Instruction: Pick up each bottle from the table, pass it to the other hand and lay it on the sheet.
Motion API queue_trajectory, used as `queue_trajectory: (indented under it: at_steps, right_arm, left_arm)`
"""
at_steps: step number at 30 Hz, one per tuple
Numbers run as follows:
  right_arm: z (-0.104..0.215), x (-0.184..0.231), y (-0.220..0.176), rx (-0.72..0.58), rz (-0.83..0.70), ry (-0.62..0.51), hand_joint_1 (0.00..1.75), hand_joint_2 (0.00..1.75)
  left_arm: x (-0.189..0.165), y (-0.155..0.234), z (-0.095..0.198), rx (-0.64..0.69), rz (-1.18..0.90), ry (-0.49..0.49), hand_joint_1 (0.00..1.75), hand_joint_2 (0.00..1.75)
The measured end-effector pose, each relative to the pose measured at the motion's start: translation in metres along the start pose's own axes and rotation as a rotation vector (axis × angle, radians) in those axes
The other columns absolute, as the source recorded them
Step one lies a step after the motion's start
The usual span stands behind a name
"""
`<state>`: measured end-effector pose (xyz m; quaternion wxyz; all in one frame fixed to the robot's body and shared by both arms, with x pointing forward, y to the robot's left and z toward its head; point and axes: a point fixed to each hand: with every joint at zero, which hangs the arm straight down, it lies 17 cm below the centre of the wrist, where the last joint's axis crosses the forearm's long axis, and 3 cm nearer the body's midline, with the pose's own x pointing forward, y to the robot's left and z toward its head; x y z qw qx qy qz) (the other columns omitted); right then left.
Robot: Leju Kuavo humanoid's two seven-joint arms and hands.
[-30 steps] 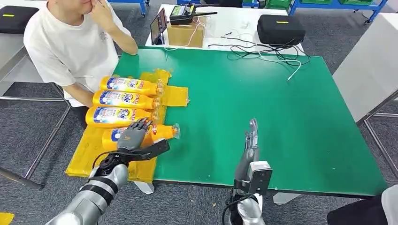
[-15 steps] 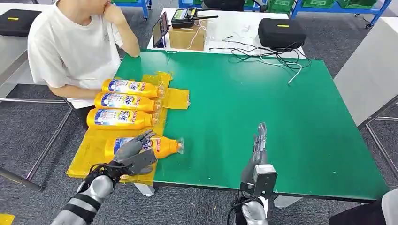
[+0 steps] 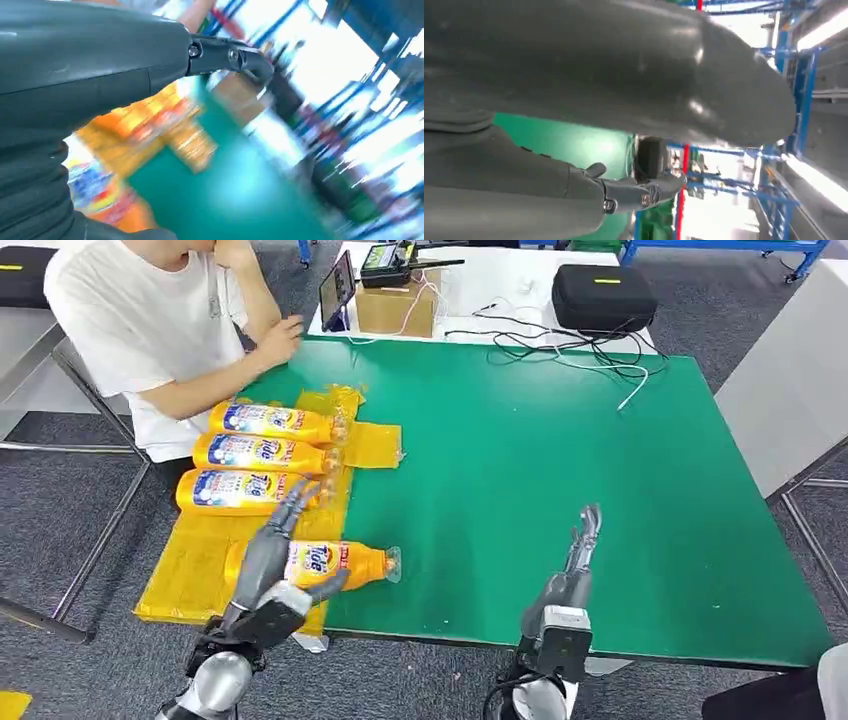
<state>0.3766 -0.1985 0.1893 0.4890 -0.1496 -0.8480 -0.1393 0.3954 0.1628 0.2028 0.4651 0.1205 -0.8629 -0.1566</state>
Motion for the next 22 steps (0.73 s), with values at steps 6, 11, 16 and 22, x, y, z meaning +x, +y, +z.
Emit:
queue_trajectory:
  at_steps: [6, 11, 16, 22]
  right_arm:
    - [0.001, 0.011, 0.005, 0.010, 0.012, -0.033, 0.00, 0.00]
    - [-0.004, 0.021, 0.001, -0.009, -0.008, -0.051, 0.00, 0.00]
    - [-0.003, -0.013, -0.021, -0.096, -0.084, 0.081, 0.00, 0.00]
    - [0.004, -0.029, -0.022, -0.129, -0.024, 0.123, 0.00, 0.00]
  left_arm:
    - [0.027, 0.013, -0.005, 0.091, 0.081, -0.050, 0.00, 1.75]
    - [0.032, 0.017, -0.001, 0.160, 0.414, 0.026, 0.00, 1.75]
    - [0.008, 0.012, 0.023, 0.279, 0.741, 0.224, 0.00, 1.75]
    - [-0.006, 0.002, 0.044, 0.349, 0.833, 0.319, 0.00, 0.00]
